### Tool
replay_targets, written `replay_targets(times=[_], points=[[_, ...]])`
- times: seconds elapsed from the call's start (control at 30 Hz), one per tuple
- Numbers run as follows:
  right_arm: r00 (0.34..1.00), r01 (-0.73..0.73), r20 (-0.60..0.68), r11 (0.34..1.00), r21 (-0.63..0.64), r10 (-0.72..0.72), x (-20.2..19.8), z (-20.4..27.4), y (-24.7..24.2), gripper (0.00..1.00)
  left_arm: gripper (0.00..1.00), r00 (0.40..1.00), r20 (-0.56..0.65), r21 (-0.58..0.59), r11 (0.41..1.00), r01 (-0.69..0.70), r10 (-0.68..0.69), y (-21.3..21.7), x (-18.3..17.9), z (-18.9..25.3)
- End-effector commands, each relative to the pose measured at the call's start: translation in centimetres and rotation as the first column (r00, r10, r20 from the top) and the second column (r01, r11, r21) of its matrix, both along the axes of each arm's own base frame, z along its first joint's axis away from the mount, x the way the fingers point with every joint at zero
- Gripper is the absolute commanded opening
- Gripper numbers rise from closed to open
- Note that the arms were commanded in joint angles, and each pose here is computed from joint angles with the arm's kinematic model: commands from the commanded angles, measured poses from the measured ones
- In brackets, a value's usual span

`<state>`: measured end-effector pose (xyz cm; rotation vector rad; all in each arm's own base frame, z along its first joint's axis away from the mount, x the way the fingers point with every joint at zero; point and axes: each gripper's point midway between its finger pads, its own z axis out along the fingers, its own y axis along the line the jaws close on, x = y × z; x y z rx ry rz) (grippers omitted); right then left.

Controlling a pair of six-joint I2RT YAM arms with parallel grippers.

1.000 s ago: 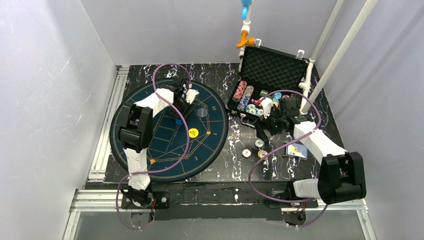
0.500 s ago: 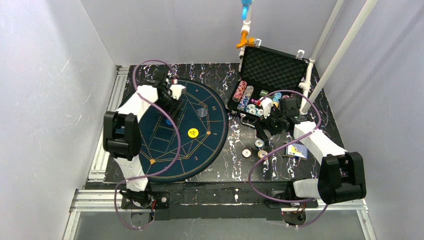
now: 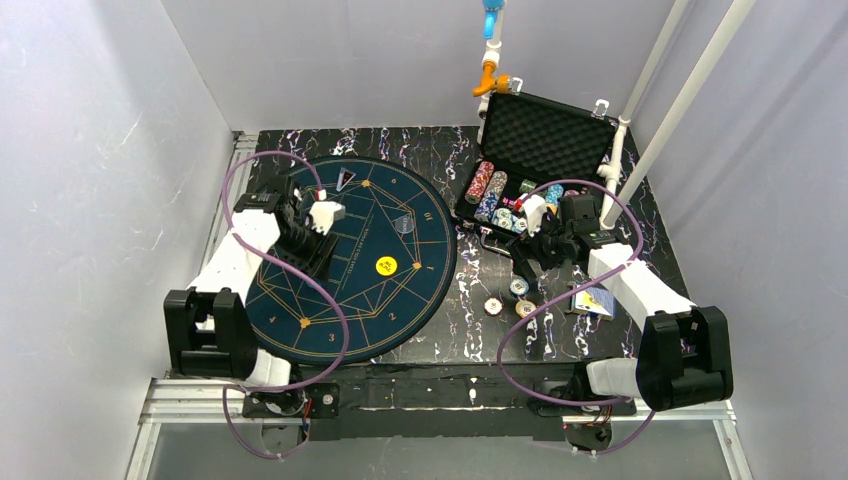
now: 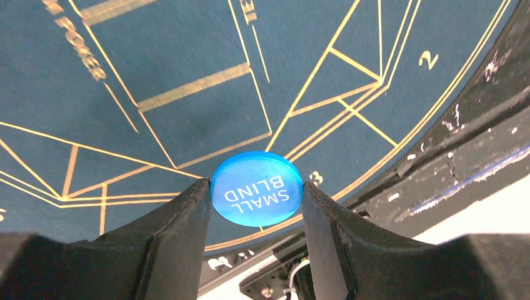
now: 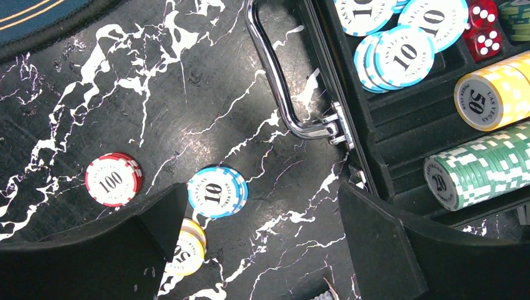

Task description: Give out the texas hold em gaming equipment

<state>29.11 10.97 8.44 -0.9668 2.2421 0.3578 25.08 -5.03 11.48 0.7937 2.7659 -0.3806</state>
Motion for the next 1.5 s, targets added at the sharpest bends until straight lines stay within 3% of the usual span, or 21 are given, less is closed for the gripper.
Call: replay_targets(times=[0.0, 0.2, 0.53, 1.47], points=[[0.997, -0.032, 0.069, 0.999, 0.024, 0.030, 0.9, 2.3, 0.6, 1.00, 0.25, 0.999, -0.030, 0.007, 1.000, 0.019, -0.019, 1.0, -3.2, -0.9], [0.997, -0.035, 0.070, 0.999, 0.027, 0.033, 0.8, 2.4, 0.7, 1.00, 0.23, 0.998, -0.054, 0.092, 0.995, 0.038, -0.034, 3.1, -5.3, -3.8], [0.998, -0.036, 0.059, 0.999, 0.026, 0.034, 0.9, 2.1, 0.8, 1.00, 0.21, 0.987, -0.094, 0.015, 0.992, 0.129, -0.127, 0.8, -8.2, -5.0], [0.999, -0.026, 0.047, 1.000, 0.009, 0.026, 1.1, 1.5, 0.5, 1.00, 0.26, 0.968, -0.104, 0.108, 0.965, 0.239, -0.228, -1.5, -8.2, -8.8]])
